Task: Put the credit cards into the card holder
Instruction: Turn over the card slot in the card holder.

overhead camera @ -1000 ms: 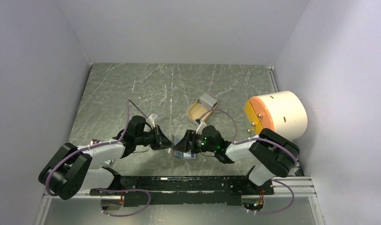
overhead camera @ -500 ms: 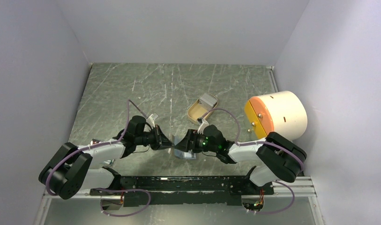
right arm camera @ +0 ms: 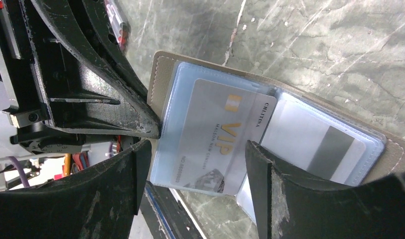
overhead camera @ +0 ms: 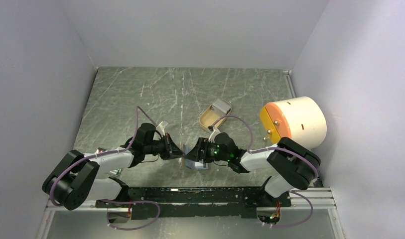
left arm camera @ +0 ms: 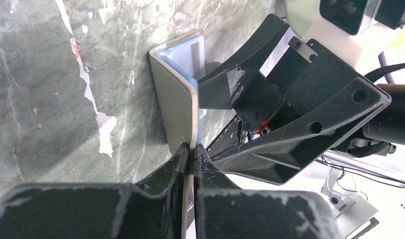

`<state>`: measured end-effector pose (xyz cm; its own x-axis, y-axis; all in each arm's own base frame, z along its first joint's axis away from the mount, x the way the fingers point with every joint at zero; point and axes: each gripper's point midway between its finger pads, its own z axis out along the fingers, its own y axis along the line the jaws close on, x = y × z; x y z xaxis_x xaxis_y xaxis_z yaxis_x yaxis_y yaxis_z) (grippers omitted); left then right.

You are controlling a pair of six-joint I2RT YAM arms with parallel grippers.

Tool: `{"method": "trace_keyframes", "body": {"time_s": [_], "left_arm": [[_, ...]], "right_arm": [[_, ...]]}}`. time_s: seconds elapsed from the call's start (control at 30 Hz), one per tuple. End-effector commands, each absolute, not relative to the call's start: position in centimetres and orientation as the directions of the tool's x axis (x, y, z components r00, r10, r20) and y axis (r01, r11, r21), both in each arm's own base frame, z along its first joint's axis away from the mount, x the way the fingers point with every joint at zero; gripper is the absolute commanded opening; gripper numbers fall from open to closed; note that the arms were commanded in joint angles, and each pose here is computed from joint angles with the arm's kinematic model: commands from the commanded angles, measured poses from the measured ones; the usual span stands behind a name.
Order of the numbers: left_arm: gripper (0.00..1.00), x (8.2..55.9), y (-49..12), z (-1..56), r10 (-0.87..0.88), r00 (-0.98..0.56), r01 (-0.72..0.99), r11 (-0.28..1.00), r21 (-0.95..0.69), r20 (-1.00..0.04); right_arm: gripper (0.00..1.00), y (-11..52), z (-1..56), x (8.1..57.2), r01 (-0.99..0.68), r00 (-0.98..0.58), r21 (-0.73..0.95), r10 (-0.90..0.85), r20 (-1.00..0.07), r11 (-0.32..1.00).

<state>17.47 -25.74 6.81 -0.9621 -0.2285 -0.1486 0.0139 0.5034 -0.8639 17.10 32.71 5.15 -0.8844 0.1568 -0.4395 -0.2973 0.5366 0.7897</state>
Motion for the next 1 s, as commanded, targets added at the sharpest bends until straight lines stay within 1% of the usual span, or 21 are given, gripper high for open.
{"method": "trace_keyframes", "body": {"time_s": [0.0, 0.13, 0.27, 0.3, 0.33, 0.47, 0.53, 0.6, 0.7, 0.73, 0.77, 0.8, 0.97], "left_arm": [[0.09, 17.72, -26.4, 8.0, -0.209, -0.961, 0.063, 0.475, -0.878, -0.182], [0.09, 17.68, -26.58, 7.85, -0.199, -0.964, 0.062, 0.469, -0.881, -0.174], [0.1, 17.77, -26.65, 7.75, -0.193, -0.966, 0.063, 0.475, -0.878, -0.173], [0.17, 17.81, -26.65, 7.81, -0.192, -0.966, 0.065, 0.476, -0.877, -0.176], [0.2, 17.87, -26.66, 7.88, -0.192, -0.965, 0.068, 0.476, -0.877, -0.179], [0.23, 17.98, -26.7, 8.21, -0.194, -0.962, 0.08, 0.471, -0.878, -0.191], [0.26, 17.96, -26.76, 8.27, -0.19, -0.962, 0.085, 0.468, -0.879, -0.195], [0.27, 17.93, -26.83, 8.25, -0.187, -0.963, 0.086, 0.463, -0.882, -0.192], [0.23, 17.92, -26.9, 7.95, -0.185, -0.966, 0.079, 0.462, -0.884, -0.182], [0.2, 17.93, -26.98, 7.92, -0.182, -0.967, 0.079, 0.458, -0.886, -0.18], [0.13, 17.91, -27.03, 7.8, -0.179, -0.968, 0.076, 0.457, -0.886, -0.175], [0.1, 17.91, -27.1, 7.77, -0.177, -0.968, 0.077, 0.456, -0.887, -0.175], [0.09, 18.03, -26.89, 7.92, -0.191, -0.965, 0.073, 0.464, -0.883, -0.18]], "right_arm": [[0.72, 32.63, 5.69, 17.8, -0.3, -0.871, 0.787, 0.181, -0.457, 0.539], [0.66, 32.58, 5.19, 17.37, -0.284, -0.882, 0.802, 0.184, -0.433, 0.525], [0.6, 32.27, 5.23, 17.48, -0.282, -0.877, 0.802, 0.197, -0.438, 0.527], [0.59, 32.21, 5.21, 17.51, -0.283, -0.876, 0.801, 0.198, -0.44, 0.528], [0.58, 32.13, 5.13, 17.57, -0.279, -0.877, 0.8, 0.2, -0.438, 0.531], [0.54, 32.06, 4.98, 17.5, -0.274, -0.881, 0.807, 0.201, -0.429, 0.524], [0.53, 32.03, 4.87, 17.5, -0.272, -0.882, 0.808, 0.2, -0.426, 0.523], [0.53, 32.0, 4.83, 17.51, -0.269, -0.883, 0.809, 0.201, -0.424, 0.523], [0.53, 31.96, 4.81, 17.48, -0.27, -0.883, 0.809, 0.201, -0.424, 0.522], [0.54, 31.97, 4.86, 17.47, -0.27, -0.883, 0.81, 0.202, -0.424, 0.521], [0.56, 31.95, 4.87, 17.47, -0.27, -0.883, 0.81, 0.202, -0.424, 0.52], [0.58, 31.98, 5.03, 17.44, -0.272, -0.882, 0.812, 0.203, -0.425, 0.516], [0.65, 31.68, 5.55, 17.72, -0.274, -0.872, 0.806, 0.218, -0.438, 0.524]]}}
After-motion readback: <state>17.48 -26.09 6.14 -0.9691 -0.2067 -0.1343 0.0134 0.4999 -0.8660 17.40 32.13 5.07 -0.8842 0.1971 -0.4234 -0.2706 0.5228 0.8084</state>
